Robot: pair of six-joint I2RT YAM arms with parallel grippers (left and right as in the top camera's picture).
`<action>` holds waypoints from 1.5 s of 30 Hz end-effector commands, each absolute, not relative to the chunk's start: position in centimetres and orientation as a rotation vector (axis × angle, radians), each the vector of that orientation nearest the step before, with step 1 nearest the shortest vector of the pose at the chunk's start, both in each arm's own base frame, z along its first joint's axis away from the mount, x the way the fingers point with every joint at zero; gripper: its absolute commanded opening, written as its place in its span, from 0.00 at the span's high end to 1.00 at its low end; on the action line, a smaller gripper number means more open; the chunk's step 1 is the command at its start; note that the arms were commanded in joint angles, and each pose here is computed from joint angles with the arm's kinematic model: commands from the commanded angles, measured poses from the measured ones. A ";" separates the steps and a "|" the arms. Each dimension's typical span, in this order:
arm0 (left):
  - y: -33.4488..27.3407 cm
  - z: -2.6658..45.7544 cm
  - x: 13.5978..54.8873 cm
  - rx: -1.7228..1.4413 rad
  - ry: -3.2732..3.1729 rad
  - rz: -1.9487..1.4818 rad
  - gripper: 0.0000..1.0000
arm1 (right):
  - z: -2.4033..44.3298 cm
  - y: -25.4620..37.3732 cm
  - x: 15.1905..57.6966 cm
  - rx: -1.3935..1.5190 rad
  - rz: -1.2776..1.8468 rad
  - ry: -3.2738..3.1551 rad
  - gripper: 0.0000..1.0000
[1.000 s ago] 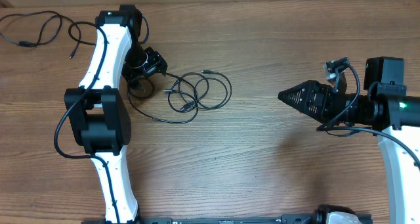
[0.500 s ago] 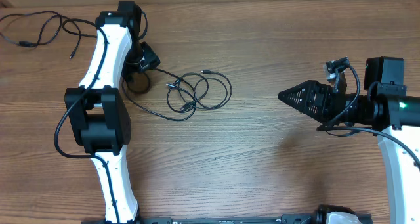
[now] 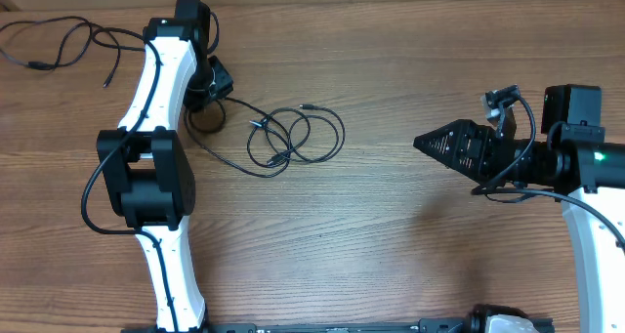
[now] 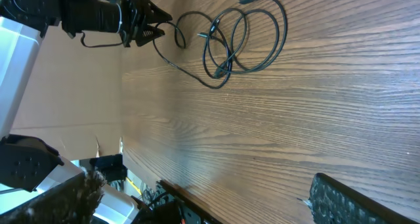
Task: Untangle cables
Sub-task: 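Lower the left gripper and grasp another cable strand near the coil, then pull the grasped cable up and left, drawing it out of the coil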
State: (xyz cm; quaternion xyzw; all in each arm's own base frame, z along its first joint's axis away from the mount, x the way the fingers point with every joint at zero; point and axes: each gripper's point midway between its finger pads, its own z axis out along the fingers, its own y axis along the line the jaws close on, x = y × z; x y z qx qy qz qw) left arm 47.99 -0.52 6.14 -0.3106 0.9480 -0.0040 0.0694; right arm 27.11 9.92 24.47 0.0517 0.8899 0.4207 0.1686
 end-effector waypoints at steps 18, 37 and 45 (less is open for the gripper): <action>-0.3 5.4 48.0 -1.019 2.807 -0.032 0.96 | 25.2 9.7 27.5 0.134 1.180 2.509 0.00; -10.7 42.9 43.4 -0.206 2.138 -0.981 0.96 | 25.2 9.7 27.5 0.134 1.180 2.509 0.00; -10.5 55.6 38.0 -0.002 1.728 -0.947 0.96 | 25.2 9.7 27.5 0.134 1.180 2.509 0.00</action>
